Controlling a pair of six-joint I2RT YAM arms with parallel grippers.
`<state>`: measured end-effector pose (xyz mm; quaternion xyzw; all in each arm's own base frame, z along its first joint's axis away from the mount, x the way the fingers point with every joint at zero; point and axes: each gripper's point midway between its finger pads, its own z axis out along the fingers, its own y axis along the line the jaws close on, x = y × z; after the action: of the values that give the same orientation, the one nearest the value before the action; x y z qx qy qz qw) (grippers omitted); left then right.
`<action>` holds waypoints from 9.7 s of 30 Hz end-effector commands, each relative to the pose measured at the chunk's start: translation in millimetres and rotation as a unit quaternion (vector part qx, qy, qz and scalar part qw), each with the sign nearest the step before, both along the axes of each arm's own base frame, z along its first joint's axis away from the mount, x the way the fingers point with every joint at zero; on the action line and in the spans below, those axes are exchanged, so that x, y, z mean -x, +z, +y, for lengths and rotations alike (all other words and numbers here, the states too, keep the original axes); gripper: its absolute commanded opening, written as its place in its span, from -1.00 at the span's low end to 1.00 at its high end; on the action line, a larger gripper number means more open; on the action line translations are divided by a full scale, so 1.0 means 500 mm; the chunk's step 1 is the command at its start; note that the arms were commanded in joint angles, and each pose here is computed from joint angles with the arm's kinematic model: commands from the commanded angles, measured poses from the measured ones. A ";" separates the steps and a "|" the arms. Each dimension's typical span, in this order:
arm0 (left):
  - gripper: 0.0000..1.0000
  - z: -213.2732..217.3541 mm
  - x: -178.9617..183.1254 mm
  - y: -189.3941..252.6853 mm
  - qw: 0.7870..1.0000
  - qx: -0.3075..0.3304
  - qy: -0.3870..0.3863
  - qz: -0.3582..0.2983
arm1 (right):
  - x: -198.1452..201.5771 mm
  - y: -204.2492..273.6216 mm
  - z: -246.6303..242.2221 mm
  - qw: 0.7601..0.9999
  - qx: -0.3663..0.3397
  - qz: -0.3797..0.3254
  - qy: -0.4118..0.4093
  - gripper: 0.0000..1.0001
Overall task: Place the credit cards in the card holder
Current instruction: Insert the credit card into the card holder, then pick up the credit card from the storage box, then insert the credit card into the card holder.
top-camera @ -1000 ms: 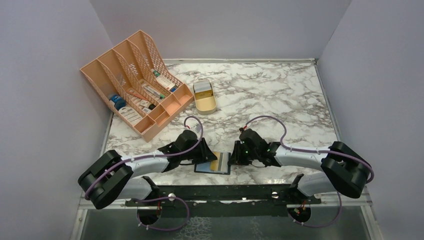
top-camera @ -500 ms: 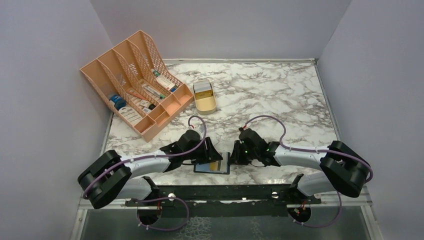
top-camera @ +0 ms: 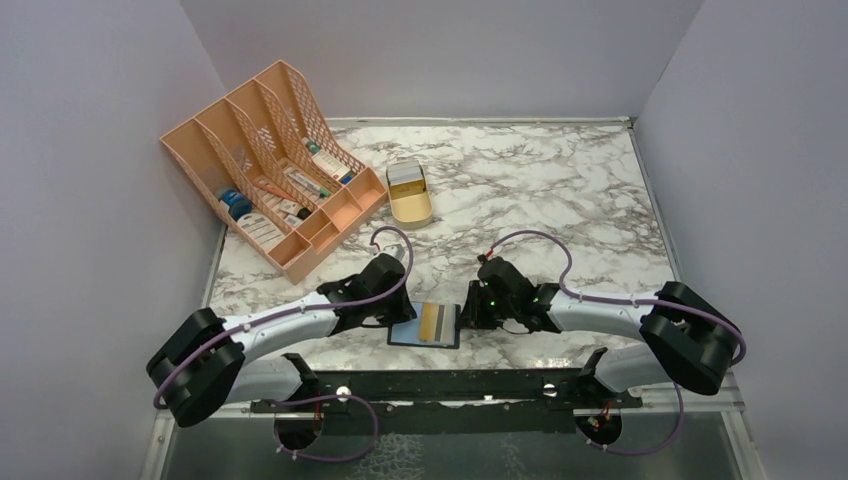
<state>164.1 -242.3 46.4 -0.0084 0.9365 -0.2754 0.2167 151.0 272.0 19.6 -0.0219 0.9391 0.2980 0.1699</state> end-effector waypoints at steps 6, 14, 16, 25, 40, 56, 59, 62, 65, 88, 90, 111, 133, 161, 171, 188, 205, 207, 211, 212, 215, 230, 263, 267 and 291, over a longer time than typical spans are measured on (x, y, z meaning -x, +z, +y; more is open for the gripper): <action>-1.00 0.001 -0.005 -0.037 0.999 -0.043 -0.021 0.010 | -0.019 0.017 0.013 1.000 -0.010 -0.025 -0.001 -0.67; -1.00 -0.017 0.016 -0.053 0.998 -0.021 -0.036 0.039 | -0.021 0.016 0.016 1.000 -0.010 -0.023 -0.001 -0.67; -1.00 -0.024 0.024 -0.054 0.998 -0.007 -0.038 0.047 | -0.021 0.017 0.018 1.000 -0.011 -0.024 0.000 -0.67; -1.00 -0.071 0.033 -0.030 0.996 0.055 -0.049 0.054 | -0.016 0.011 0.026 1.000 -0.019 -0.015 0.005 -0.67; -0.90 -0.056 0.006 0.006 0.999 0.029 -0.040 0.010 | -0.029 0.055 -0.004 0.998 -0.003 -0.059 -0.001 -0.52; 0.17 0.007 -0.281 0.254 0.933 -0.218 -0.116 -0.261 | -0.034 0.198 -0.030 0.982 -0.063 -0.179 0.019 -0.22; 0.19 0.009 -0.342 0.265 0.902 -0.273 -0.165 -0.292 | -0.034 0.220 -0.029 0.977 -0.077 -0.196 0.023 -0.19; 0.22 -0.010 -0.384 0.256 0.870 -0.310 -0.228 -0.308 | -0.036 0.235 -0.030 0.974 -0.083 -0.207 0.023 -0.19; 0.24 -0.013 -0.441 0.270 0.852 -0.343 -0.235 -0.316 | -0.040 0.244 -0.034 0.974 -0.080 -0.212 0.016 -0.19; 0.17 0.062 -0.688 0.099 0.762 -0.493 -0.281 -0.312 | -0.057 0.277 -0.032 0.974 -0.063 -0.217 0.010 -0.20; 0.17 0.057 -0.692 0.090 0.762 -0.491 -0.285 -0.311 | -0.058 0.274 -0.030 0.975 -0.061 -0.214 0.010 -0.20; -0.05 0.071 -0.725 0.095 0.743 -0.529 -0.267 -0.311 | -0.063 0.275 -0.035 0.975 -0.056 -0.217 -0.001 -0.20; -0.37 0.072 -0.725 0.121 0.742 -0.530 -0.262 -0.316 | -0.061 0.274 -0.036 0.975 -0.059 -0.216 0.000 -0.21; -1.00 -0.017 -0.569 0.297 0.864 -0.316 -0.219 -0.326 | -0.046 0.298 -0.023 0.972 -0.105 -0.209 -0.001 -0.22; -1.00 -0.068 -0.380 0.370 0.942 -0.011 -0.211 -0.261 | -0.039 0.339 0.000 0.962 -0.166 -0.216 0.000 -0.27; -1.00 -0.061 -0.075 0.322 0.922 0.232 -0.278 -0.137 | -0.036 0.396 0.039 0.946 -0.232 -0.224 0.016 -0.27; -1.00 -0.036 0.052 0.324 0.890 0.329 -0.297 -0.104 | -0.015 0.406 0.080 0.937 -0.246 -0.230 0.094 -0.30; -1.00 -0.035 0.055 0.324 0.888 0.333 -0.299 -0.106 | -0.015 0.405 0.081 0.936 -0.251 -0.230 0.093 -0.40; -1.00 -0.036 0.062 0.321 0.883 0.341 -0.306 -0.102 | -0.012 0.406 0.080 0.933 -0.259 -0.233 0.093 -0.51; -1.00 -0.035 0.062 0.320 0.883 0.341 -0.306 -0.100 | -0.012 0.404 0.082 0.933 -0.259 -0.232 0.095 -0.56; -1.00 -0.036 0.064 0.322 0.880 0.345 -0.309 -0.101 | -0.009 0.402 0.085 0.932 -0.262 -0.230 0.100 -0.67; -0.19 -0.034 0.055 0.320 0.893 0.329 -0.292 -0.096 | -0.006 0.388 0.080 0.930 -0.267 -0.233 0.096 -0.98; 0.03 0.129 -0.036 0.032 0.997 0.055 0.058 -0.018 | -0.075 0.123 0.106 0.983 -0.138 -0.118 0.028 -0.99; 0.03 0.144 -0.033 0.006 0.995 0.041 0.087 -0.005 | -0.079 0.107 0.101 0.985 -0.129 -0.114 0.017 -0.99; -0.43 0.099 0.001 -0.042 0.990 0.112 0.075 0.048 | -0.085 0.074 0.055 0.987 -0.140 -0.076 -0.031 -0.99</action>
<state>167.1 -183.4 23.7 -0.1179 0.9123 -0.3364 0.2017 191.9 297.7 49.1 -0.0001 0.8832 0.3986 0.2470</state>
